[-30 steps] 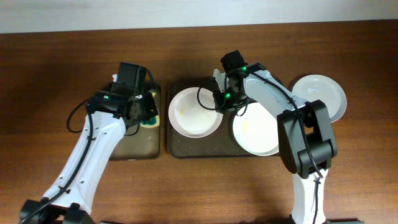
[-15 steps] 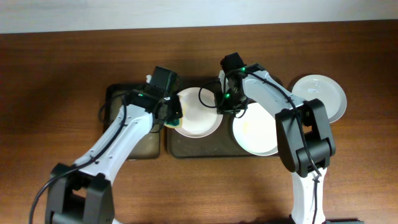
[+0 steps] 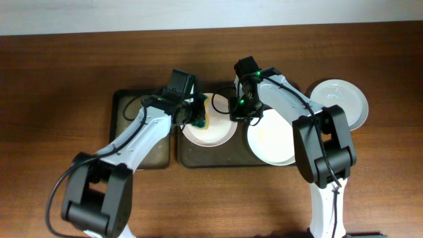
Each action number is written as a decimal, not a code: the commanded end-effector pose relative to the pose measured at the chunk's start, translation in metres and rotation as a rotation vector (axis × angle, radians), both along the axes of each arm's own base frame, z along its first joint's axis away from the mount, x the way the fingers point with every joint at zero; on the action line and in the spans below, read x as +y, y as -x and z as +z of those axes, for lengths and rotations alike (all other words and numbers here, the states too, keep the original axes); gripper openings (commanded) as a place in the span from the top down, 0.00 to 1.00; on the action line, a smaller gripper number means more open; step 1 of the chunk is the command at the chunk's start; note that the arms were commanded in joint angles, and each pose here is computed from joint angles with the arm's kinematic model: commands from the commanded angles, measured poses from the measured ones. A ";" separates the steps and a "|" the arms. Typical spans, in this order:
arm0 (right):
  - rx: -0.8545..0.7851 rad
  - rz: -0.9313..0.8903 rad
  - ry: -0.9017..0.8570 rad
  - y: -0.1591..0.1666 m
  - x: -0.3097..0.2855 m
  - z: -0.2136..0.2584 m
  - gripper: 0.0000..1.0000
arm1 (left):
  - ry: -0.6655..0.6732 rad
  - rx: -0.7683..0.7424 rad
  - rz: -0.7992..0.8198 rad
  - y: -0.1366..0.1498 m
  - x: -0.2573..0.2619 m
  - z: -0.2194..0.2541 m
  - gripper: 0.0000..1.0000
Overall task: Clean dirty plates on tray and stack at the side
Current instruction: 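Scrub the pink plate with the sponge in the left gripper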
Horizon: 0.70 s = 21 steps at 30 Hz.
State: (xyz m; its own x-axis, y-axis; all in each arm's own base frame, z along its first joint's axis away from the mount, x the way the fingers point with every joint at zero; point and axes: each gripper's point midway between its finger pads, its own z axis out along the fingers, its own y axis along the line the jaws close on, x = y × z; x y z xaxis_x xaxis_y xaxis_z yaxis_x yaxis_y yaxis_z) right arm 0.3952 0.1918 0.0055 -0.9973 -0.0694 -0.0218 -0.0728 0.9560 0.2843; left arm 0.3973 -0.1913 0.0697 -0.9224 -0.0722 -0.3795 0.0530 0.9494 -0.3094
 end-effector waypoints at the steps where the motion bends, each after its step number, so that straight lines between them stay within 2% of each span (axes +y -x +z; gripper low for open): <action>1: 0.007 0.050 0.057 0.005 -0.007 -0.013 0.96 | 0.077 0.057 -0.034 0.003 -0.017 -0.018 1.00; 4: 0.008 0.048 0.056 0.005 -0.007 -0.013 0.96 | 0.089 0.099 0.016 0.004 -0.017 -0.031 1.00; 11: -0.007 0.048 0.051 0.001 -0.006 -0.012 0.96 | 0.086 0.117 -0.008 0.006 -0.029 -0.051 1.00; 13: -0.005 0.048 0.053 0.002 -0.006 -0.013 0.96 | -0.005 0.107 0.037 0.002 -0.013 -0.062 1.00; 18: -0.003 0.118 0.058 0.007 -0.008 -0.013 0.96 | -0.409 0.021 0.210 -0.006 0.065 -0.065 1.00; 21: 0.000 0.134 0.061 0.008 -0.009 -0.013 0.96 | -0.521 0.001 0.248 -0.005 0.086 -0.058 1.00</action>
